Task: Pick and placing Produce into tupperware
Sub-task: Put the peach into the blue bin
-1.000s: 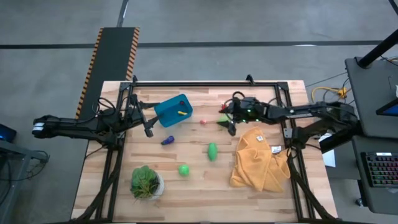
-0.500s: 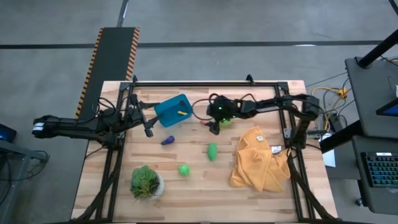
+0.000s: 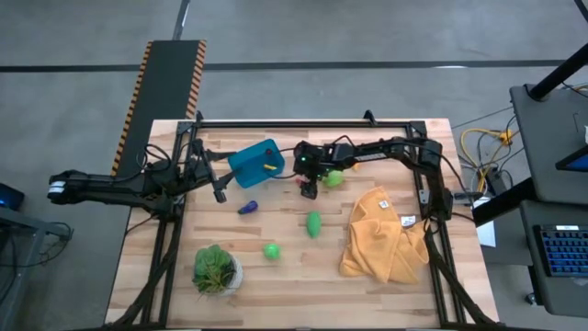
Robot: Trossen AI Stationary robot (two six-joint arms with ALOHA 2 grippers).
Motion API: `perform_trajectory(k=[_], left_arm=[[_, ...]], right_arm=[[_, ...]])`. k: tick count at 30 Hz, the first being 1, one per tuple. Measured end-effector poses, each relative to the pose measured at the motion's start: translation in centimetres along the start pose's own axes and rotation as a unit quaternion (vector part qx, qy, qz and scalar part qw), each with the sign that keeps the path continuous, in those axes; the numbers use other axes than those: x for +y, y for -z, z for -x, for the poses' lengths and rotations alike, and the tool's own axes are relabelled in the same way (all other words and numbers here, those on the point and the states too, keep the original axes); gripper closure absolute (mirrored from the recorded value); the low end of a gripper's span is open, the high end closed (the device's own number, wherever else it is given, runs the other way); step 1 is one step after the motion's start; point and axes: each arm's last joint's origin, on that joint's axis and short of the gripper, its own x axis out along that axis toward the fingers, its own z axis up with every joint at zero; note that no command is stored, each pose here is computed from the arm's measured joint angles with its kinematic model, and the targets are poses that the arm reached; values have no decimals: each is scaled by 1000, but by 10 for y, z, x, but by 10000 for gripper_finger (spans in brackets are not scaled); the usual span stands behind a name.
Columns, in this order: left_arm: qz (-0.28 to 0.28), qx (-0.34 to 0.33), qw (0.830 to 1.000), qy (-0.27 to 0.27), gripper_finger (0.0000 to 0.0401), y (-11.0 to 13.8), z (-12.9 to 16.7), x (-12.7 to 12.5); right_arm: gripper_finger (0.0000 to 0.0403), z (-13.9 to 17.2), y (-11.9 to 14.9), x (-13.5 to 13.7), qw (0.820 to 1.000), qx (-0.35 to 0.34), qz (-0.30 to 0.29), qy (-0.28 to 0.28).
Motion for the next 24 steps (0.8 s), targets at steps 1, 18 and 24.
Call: perform_trajectory(k=[1, 18, 24], left_arm=[[0, 0, 1000, 0, 192, 0, 0, 0], [-1, 1, 1000, 0, 192, 0, 0, 0], [-1, 1, 1000, 0, 192, 0, 0, 0]], right_arm=[[138, -1, -1, 0, 1000, 2, -3, -1], [201, -3, -3, -1, 1000, 3, 13, -1], [255, -4, -3, -1, 1000, 3, 9, 1]])
